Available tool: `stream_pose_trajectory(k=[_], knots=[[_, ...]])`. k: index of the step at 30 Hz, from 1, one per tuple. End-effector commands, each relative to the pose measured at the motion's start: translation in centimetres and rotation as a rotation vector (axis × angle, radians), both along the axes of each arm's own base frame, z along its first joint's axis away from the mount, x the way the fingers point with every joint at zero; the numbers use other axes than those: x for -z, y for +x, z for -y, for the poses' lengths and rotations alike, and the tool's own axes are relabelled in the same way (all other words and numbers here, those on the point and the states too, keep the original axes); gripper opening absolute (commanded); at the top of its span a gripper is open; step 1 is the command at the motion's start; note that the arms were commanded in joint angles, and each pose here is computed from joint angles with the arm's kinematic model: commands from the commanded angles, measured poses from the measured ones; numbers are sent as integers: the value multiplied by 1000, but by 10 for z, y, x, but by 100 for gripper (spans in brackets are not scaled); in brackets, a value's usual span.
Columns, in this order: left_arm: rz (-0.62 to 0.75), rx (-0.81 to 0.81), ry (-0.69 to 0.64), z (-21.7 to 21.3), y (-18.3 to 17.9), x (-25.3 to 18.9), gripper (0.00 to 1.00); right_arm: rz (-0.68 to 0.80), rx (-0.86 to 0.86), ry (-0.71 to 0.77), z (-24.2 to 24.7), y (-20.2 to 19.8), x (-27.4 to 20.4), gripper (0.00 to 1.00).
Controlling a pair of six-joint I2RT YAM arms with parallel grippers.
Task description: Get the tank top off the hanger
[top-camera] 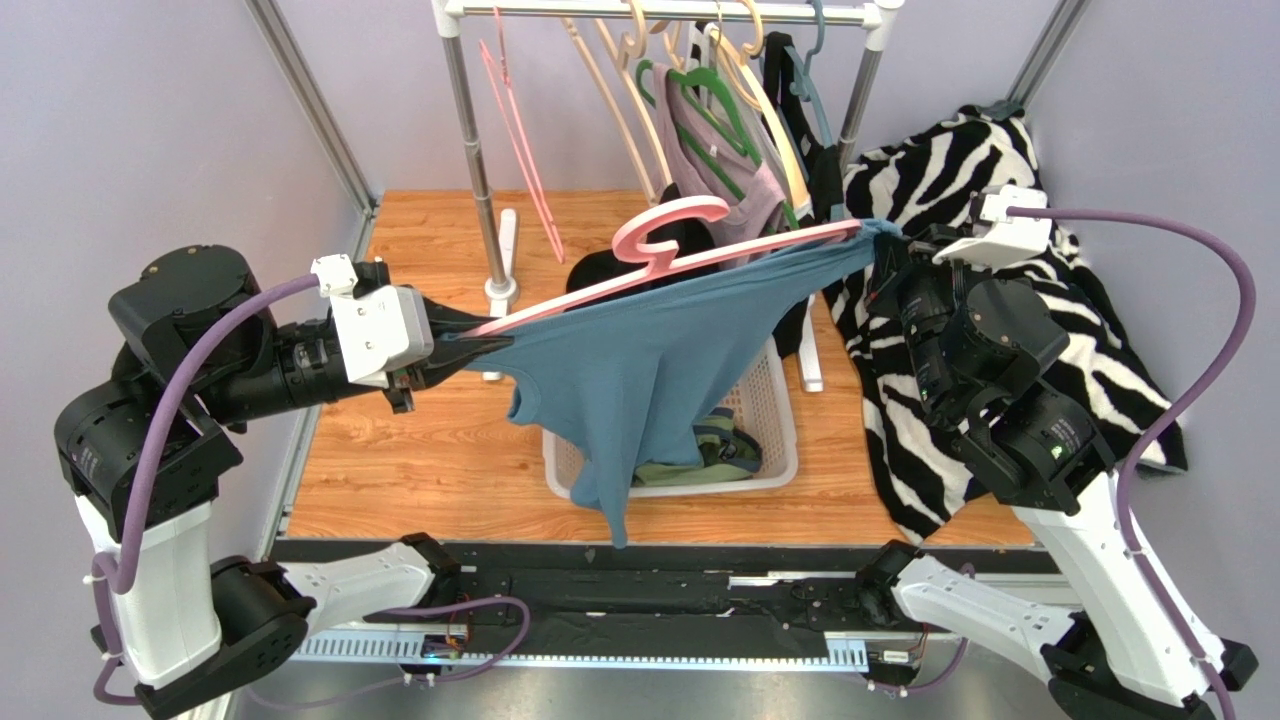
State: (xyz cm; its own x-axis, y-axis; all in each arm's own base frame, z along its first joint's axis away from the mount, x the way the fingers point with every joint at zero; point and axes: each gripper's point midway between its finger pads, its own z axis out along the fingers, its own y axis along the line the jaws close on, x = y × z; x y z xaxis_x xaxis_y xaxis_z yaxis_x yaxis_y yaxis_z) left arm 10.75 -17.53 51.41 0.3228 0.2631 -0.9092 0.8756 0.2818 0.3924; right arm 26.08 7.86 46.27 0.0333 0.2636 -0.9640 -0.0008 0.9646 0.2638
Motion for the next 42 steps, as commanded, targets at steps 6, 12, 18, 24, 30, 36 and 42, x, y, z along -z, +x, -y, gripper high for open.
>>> stream_pose_trajectory(k=[6, 12, 18, 24, 30, 36, 42], knots=[[137, 13, -73, -15, -20, -33, 0, -89, 120, -30, 33, 4, 35, 0], [188, 2, -138, -1, -2, -64, 0, -85, 102, -29, 32, 3, 33, 0], [291, 21, -218, 23, 24, -115, 0, 33, 55, -6, 32, -7, -19, 0], [284, 56, -209, 43, 37, -110, 0, 77, 43, 12, 39, -22, -38, 0], [264, 85, -139, 51, 42, -86, 0, 17, 11, -21, 35, -25, -2, 0], [245, 102, -78, 50, 40, -64, 0, -103, -194, -107, 4, -35, 39, 40], [182, 123, -28, 50, 36, -40, 0, -93, -442, -152, -19, -75, 29, 64]])
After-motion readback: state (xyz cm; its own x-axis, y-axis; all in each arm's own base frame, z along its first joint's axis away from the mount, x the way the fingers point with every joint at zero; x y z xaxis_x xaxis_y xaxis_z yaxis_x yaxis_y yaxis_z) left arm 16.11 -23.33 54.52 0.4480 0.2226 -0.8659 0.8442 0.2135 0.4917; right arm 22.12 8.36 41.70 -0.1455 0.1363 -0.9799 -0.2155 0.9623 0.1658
